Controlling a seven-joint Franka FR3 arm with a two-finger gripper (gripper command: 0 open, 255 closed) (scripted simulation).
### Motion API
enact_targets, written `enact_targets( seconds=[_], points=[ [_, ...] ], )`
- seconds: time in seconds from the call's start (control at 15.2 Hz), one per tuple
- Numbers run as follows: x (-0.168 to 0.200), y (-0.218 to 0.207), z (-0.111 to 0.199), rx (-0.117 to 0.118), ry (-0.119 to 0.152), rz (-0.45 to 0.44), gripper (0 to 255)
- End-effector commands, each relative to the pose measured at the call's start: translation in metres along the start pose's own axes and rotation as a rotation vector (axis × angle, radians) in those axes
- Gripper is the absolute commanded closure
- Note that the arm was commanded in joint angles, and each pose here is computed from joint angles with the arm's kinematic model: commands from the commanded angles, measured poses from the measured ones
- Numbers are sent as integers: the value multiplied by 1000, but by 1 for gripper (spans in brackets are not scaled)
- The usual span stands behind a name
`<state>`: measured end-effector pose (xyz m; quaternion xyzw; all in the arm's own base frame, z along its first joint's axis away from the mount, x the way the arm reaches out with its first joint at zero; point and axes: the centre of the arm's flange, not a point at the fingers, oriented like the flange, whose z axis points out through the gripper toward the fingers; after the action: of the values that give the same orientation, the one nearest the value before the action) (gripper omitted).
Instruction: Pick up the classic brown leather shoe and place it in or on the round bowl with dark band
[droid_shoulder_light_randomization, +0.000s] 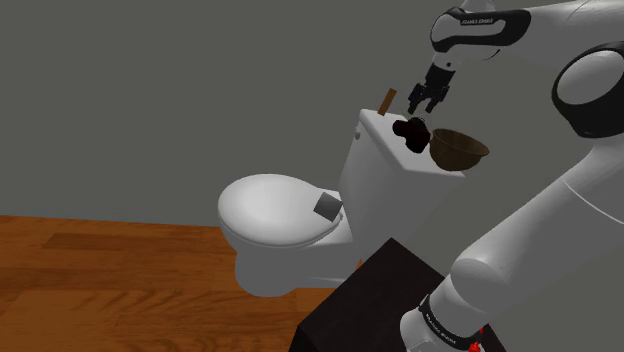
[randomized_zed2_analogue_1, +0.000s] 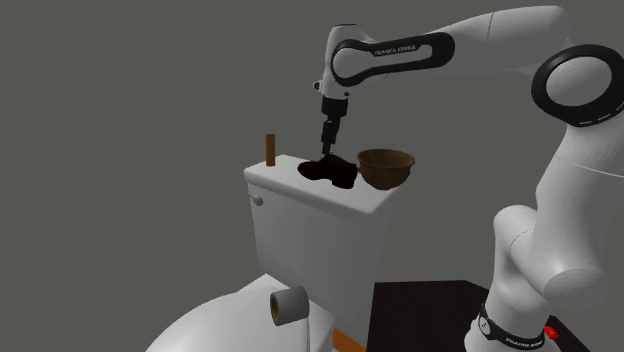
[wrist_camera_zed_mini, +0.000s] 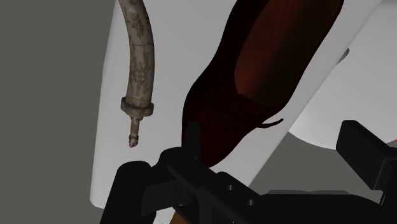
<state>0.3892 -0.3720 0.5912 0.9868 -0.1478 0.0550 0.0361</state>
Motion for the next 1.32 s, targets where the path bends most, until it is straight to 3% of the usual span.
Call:
enact_targets(
  seconds=[0.0,0.4,0.92,0.99,1.25],
  points=[
    [3,8,3,-5,4,5,0],
    [4,8,38,-5,4,5,0],
    [4,8,38,-5,4,5,0],
    [4,8,38,-5,4,5,255],
    [4,8,38,-5,4,5,255]
  ],
)
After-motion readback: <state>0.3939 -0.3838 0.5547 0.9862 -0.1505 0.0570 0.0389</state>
